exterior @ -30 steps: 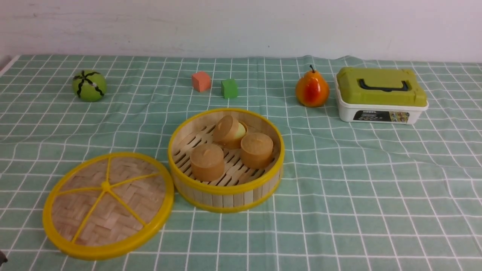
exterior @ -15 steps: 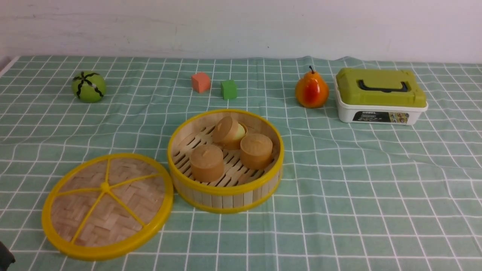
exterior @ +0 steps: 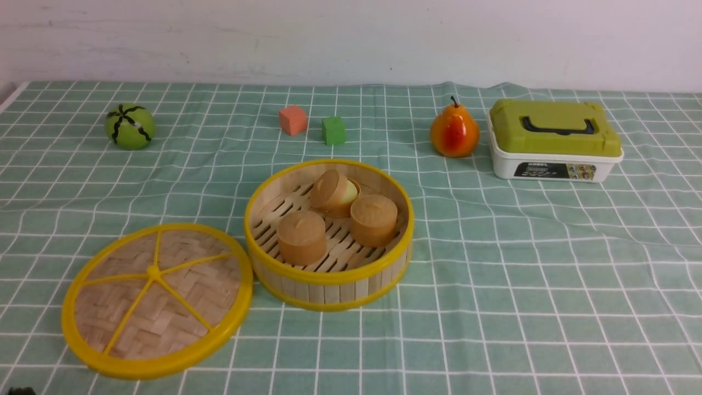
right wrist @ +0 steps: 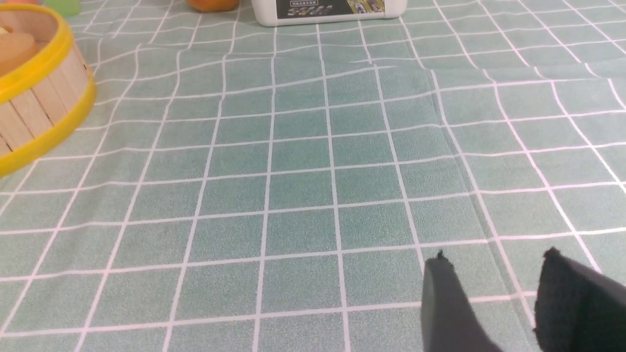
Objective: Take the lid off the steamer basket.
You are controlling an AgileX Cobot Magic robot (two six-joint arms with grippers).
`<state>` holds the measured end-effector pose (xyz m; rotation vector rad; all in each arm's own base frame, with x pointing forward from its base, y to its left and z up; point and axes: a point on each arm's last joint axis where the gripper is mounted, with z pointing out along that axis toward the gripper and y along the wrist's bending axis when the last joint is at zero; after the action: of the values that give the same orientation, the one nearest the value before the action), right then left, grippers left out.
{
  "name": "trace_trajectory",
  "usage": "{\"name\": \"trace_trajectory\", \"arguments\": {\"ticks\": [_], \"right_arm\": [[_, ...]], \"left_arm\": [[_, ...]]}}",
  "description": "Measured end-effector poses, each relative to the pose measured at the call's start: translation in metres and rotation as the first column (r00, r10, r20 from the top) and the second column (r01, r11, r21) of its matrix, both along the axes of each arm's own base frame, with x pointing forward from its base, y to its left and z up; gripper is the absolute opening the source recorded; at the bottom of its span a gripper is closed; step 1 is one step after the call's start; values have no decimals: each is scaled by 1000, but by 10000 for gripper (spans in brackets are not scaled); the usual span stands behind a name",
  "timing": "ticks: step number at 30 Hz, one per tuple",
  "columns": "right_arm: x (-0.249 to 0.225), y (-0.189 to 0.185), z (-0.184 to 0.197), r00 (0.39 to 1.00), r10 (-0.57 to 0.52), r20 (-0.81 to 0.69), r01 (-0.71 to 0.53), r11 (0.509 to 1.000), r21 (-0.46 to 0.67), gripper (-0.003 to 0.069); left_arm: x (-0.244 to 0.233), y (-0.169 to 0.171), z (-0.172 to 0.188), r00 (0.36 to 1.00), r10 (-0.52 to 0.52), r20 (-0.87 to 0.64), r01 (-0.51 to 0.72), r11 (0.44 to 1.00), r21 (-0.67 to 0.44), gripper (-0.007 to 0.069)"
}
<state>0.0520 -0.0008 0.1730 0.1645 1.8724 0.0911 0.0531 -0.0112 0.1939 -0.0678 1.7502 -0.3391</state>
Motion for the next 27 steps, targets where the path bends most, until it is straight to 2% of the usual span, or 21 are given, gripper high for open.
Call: {"name": "trace_trajectory", "arguments": {"ticks": [4, 12, 18, 27], "right_arm": [[0, 0, 0, 1000, 0, 0, 0, 1000, 0, 244], [0, 0, 0, 1000, 0, 0, 0, 1000, 0, 244], [0, 0, 0, 1000, 0, 0, 0, 1000, 0, 244], [0, 0, 0, 1000, 0, 0, 0, 1000, 0, 244]], "left_arm": [[1, 0, -13, 1000, 5, -28, -5, 1000, 22, -11], [1, 7, -18, 990, 122, -74, -122, 992, 13, -6], [-1, 8, -24, 980, 137, -142, -139, 990, -6, 0], [-1, 8, -24, 980, 138, -147, -141, 990, -10, 8]]}}
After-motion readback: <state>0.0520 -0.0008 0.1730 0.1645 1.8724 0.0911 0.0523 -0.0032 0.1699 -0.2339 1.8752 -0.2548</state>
